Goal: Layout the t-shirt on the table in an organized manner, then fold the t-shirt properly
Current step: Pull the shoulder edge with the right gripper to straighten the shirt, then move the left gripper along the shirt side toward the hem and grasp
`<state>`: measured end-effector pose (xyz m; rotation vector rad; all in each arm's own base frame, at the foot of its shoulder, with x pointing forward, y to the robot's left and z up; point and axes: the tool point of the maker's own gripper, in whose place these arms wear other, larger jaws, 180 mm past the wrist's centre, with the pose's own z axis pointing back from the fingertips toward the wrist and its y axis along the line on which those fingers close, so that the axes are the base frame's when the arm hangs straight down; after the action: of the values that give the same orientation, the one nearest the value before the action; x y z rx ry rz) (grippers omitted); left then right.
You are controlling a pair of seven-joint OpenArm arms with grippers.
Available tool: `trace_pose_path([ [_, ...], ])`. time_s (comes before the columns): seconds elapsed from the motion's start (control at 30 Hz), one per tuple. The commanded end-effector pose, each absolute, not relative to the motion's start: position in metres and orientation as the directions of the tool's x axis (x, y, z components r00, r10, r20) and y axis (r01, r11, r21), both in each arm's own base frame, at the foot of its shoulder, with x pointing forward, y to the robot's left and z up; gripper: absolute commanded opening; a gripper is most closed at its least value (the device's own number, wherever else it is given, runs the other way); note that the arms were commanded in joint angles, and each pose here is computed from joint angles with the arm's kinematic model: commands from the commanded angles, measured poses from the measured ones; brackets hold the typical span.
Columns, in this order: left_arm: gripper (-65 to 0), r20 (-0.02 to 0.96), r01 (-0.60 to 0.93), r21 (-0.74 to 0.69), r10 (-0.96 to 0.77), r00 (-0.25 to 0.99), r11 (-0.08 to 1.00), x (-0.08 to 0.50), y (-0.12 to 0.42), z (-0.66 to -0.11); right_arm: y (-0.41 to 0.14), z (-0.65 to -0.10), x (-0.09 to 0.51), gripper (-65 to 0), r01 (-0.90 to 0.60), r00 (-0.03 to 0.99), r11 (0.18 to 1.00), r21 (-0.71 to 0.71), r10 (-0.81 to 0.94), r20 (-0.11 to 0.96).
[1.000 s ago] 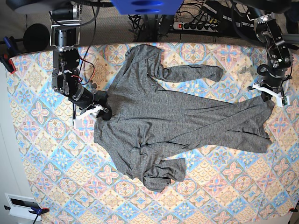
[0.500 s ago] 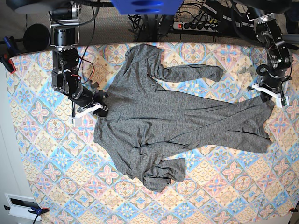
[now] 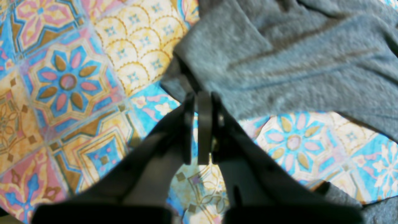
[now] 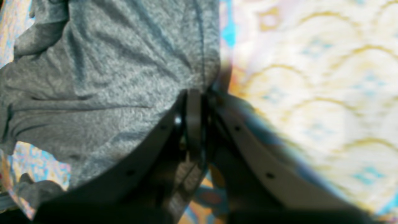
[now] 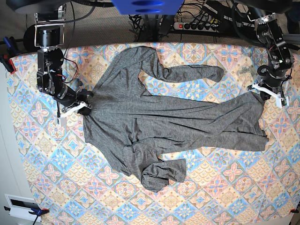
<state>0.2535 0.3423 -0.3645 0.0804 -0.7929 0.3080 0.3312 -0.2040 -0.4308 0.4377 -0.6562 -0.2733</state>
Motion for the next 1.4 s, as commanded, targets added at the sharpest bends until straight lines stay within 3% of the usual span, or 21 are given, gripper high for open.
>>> trace_pose_path([
  [0.0,-61.9,0.746,-0.295,-0.034,0.221,0.628,0.955,0.261,0.347,-0.351,-0.224,-0.43,0.331,-65.0,0.132,0.761,0.898,0.42,-0.364,0.538],
  [0.23,-60.1,0.739,-0.299,-0.032,0.224,0.636,0.954,0.26,0.349,-0.354,-0.254,-0.441,0.317,-64.9,0.231,0.741,0.879,0.418,-0.437,0.51],
  [0.3,-54.1,0.728,-0.309,-0.037,0.238,0.643,0.95,0.259,0.352,-0.36,-0.253,-0.441,0.317,-64.9,0.229,0.742,0.879,0.418,-0.435,0.509],
  [0.5,-26.6,0.655,-0.336,-0.108,0.321,0.684,0.936,0.272,0.357,-0.386,-0.252,-0.439,0.319,-64.9,0.224,0.741,0.88,0.418,-0.432,0.513],
  [0.6,-20.8,0.628,-0.315,-0.182,0.357,0.692,0.931,0.282,0.348,-0.394,-0.252,-0.439,0.319,-64.9,0.223,0.742,0.881,0.418,-0.431,0.513],
  [0.8,-26.2,0.624,-0.272,-0.204,0.339,0.704,0.94,0.296,0.334,-0.38,-0.251,-0.444,0.312,-64.9,0.228,0.749,0.88,0.416,-0.432,0.503],
  [0.9,-31.7,0.609,-0.175,-0.181,0.25,0.753,0.968,0.303,0.305,-0.385,-0.251,-0.445,0.31,-64.9,0.23,0.751,0.88,0.415,-0.432,0.5],
  [1.03,-46.4,0.588,-0.113,-0.173,0.194,0.785,0.979,0.304,0.284,-0.393,-0.251,-0.445,0.31,-64.9,0.229,0.751,0.881,0.415,-0.431,0.501],
  [1.13,-64.0,0.594,-0.11,-0.175,0.194,0.78,0.978,0.307,0.283,-0.391,-0.25,-0.445,0.31,-64.9,0.229,0.751,0.88,0.416,-0.432,0.5],
  [1.37,-65.0,0.663,-0.121,-0.187,0.216,0.717,0.975,0.337,0.292,-0.362,-0.25,-0.445,0.31,-64.9,0.229,0.751,0.88,0.416,-0.432,0.5],
])
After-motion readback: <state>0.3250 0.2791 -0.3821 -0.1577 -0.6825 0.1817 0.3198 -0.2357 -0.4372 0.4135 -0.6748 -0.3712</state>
